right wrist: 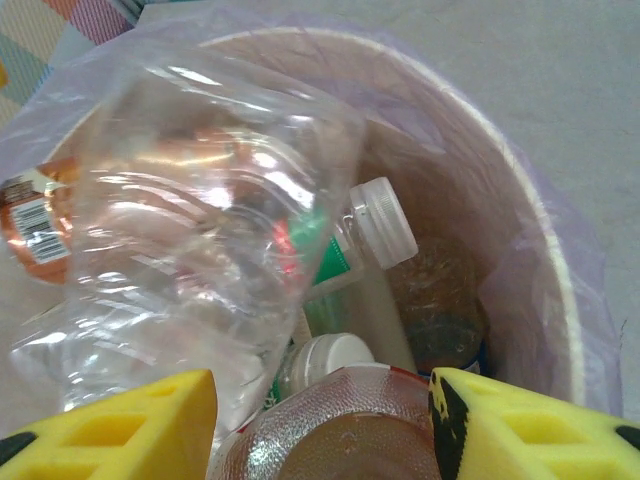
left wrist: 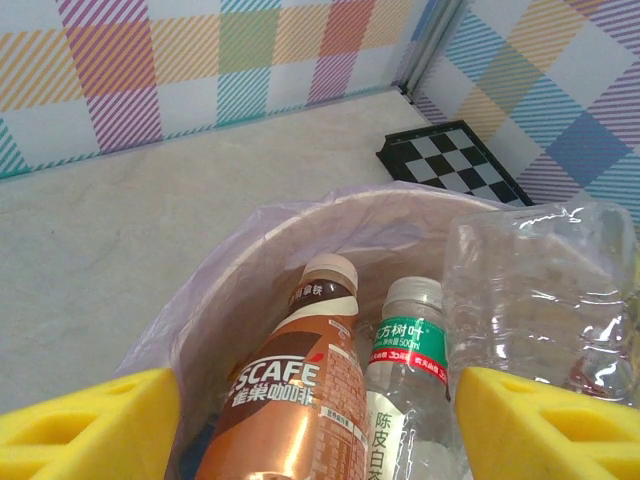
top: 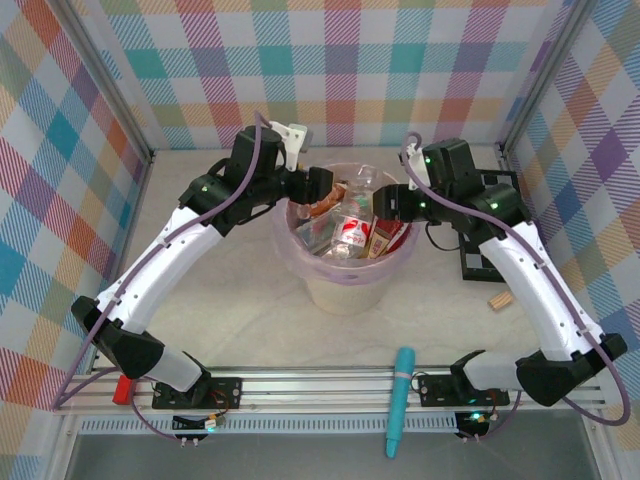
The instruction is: Put the plastic bottles in the bin
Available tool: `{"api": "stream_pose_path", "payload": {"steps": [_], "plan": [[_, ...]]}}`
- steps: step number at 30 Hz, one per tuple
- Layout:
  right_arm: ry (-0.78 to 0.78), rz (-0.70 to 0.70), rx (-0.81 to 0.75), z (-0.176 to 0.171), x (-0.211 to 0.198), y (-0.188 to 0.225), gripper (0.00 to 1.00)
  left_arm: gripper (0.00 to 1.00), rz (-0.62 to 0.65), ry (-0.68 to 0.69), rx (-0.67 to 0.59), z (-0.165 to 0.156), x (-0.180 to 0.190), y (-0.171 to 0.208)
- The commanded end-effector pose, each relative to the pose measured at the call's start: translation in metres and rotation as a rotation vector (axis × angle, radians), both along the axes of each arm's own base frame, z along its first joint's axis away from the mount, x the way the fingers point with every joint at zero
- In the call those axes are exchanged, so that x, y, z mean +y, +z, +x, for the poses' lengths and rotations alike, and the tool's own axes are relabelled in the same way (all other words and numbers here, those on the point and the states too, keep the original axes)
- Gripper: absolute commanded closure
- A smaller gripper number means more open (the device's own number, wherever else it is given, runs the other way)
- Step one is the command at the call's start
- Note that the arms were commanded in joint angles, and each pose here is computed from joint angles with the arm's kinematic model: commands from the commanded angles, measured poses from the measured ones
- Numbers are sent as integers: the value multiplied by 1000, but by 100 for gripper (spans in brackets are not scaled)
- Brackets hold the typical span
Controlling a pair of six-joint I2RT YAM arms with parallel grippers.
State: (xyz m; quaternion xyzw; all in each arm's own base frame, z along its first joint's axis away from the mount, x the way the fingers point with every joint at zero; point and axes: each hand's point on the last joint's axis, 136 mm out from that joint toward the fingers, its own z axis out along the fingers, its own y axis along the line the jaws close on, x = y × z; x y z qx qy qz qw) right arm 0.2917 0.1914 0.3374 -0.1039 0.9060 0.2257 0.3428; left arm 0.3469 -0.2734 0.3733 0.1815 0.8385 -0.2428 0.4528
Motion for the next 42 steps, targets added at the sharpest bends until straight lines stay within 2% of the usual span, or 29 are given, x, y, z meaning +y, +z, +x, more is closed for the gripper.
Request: {"api": "stream_pose_path", "payload": {"steps": [1,6,9,13,15,18,22,27,34,37,42], "plan": [[-5,10,-21,5,1,4,42,27,-32,-1,-21,-7,1,11],[7,40,-99,0,-5,42,38,27,-41,1,-48,-10,6,22],[-41,43,-104,0,-24,49,35,26,-36,15,-62,-12,11,27],[-99,83,-14,-3,-51,29,33,27,-48,5,-38,-12,6,25],[-103,130,33,-9,-57,19,34,36,-58,-43,-13,-15,-8,23],[-106,183,88,-20,-63,6,37,42,-56,-88,-13,-19,-28,21],[-121,213,142,-31,-68,-13,40,49,-83,-138,-6,-20,-53,16],[-119,235,189,-34,-65,-31,43,52,-47,-158,36,-15,-74,-7],[-92,309,235,-31,-53,-44,45,52,2,-147,74,-7,-82,-29],[-93,327,237,-29,-51,-43,46,51,-21,-139,37,-8,-79,-13],[-77,357,248,-23,-41,-44,46,38,-57,-124,-63,-13,-66,31]]}}
